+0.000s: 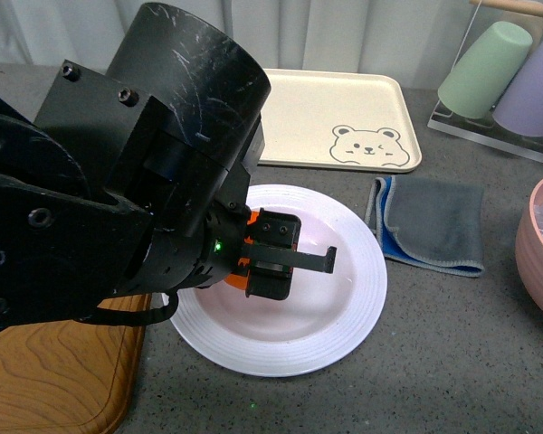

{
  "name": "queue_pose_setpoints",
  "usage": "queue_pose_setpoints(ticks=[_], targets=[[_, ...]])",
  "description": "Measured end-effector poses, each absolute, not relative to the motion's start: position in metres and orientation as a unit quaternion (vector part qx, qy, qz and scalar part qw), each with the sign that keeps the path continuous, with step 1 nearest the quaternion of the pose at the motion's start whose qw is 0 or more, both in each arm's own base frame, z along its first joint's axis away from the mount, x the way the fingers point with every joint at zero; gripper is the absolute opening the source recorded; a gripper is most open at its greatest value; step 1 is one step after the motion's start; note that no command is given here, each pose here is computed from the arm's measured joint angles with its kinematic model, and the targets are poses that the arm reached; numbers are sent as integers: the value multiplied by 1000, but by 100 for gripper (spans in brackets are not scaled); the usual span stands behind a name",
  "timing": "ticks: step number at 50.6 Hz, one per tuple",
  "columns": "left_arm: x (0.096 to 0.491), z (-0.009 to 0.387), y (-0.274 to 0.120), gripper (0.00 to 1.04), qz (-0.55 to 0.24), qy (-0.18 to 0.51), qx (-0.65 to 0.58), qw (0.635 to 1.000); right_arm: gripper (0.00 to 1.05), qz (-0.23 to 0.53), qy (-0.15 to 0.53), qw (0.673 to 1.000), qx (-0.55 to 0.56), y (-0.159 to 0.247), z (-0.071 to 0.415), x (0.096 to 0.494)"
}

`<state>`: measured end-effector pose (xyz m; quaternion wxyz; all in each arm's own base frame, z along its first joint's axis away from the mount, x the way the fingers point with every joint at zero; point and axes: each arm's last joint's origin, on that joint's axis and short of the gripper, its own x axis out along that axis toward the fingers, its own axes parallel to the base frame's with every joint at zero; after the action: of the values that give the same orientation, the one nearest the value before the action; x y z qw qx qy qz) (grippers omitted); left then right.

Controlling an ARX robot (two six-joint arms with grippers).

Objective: Place orange and plate with both arms

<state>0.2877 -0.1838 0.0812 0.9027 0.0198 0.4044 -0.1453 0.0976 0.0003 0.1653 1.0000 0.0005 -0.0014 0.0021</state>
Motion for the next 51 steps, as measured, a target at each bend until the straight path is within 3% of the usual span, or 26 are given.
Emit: queue_pose_setpoints(ticks=[19, 23, 36, 44, 49, 51], targets=[[290, 70, -194, 50, -138, 412, 42, 900, 95, 2, -1, 1000, 0, 0, 165, 98], [289, 69, -194, 65, -137, 417, 45, 898, 95, 2, -1, 1000, 0, 0, 165, 98], [286, 82, -191, 100, -137, 401, 38, 905, 95, 2, -1, 1000, 0, 0, 165, 98], [278, 118, -176, 98, -113, 346, 5, 931, 95, 2, -1, 1000, 0, 0, 165, 98], [267, 125, -153, 82, -29, 162, 12, 986, 95, 3, -1, 1000, 0, 0, 165, 98], [260, 124, -142, 76, -21, 126, 7, 992, 95, 2, -1, 1000, 0, 0, 165, 98]])
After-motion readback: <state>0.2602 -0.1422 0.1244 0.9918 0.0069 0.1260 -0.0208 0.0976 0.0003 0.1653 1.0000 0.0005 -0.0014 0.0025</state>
